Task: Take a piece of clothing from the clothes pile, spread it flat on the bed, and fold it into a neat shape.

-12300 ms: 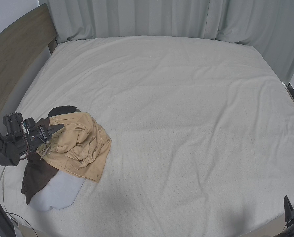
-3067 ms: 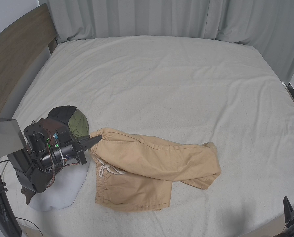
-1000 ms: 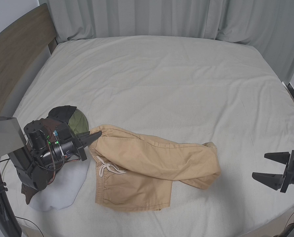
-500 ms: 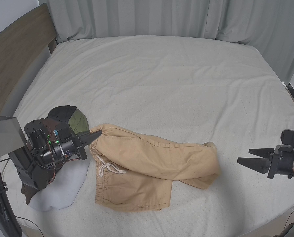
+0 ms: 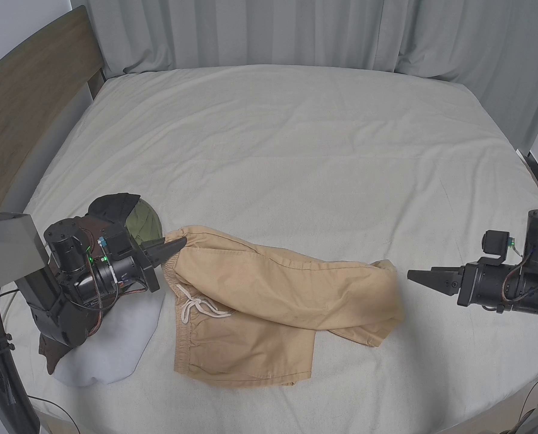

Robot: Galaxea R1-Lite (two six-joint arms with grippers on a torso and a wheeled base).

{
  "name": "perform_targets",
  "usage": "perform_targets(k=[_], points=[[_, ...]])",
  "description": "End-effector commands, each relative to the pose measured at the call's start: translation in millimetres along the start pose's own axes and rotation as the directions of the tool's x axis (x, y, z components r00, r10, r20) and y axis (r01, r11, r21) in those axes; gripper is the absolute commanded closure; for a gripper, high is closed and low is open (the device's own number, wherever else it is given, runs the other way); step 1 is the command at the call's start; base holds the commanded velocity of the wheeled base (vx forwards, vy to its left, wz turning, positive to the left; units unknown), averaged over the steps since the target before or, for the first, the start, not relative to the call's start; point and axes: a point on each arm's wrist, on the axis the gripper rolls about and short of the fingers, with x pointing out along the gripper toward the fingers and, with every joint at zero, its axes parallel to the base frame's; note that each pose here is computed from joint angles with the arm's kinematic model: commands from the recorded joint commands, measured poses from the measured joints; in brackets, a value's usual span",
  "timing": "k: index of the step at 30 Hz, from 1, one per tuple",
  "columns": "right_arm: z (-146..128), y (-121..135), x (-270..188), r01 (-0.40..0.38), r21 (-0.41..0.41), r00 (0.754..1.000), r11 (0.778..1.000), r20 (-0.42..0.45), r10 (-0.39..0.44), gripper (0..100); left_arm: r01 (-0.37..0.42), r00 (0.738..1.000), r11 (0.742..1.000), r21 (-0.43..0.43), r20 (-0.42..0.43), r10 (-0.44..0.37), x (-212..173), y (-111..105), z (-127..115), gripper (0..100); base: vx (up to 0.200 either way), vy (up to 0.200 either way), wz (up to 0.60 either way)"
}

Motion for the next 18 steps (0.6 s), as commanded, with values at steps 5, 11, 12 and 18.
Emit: perform_targets(k=[5,11,12,18], points=[[-8.4,-36.7,26.6,0.076,0.065,0.997,0.995,-0.028,-0.074,0,0.002,1.000,1.000,0.003,0.003,-0.002,-0.1,-0.1,0.7,100,0.000,0.000,0.00],[-12.8,-52.0,38.1,0.096,0.076,0.995,0.993,-0.022,-0.094,0,-0.001,1.000,1.000,0.002,0.002,0.001,-0.3,0.4,0.2,100,0.000,0.000,0.00],[-13.1,-53.0,39.6,0.095,0.075,0.995,0.993,-0.019,-0.094,0,-0.001,1.000,1.000,0.002,0.002,0.001,-0.3,0.4,0.2,100,0.000,0.000,0.00],[-21.9,-67.5,56.2,0.107,0.105,0.994,0.989,-0.042,-0.103,0,-0.001,1.000,1.000,0.002,0.002,0.001,-0.4,1.0,-0.1,100,0.000,0.000,0.00]])
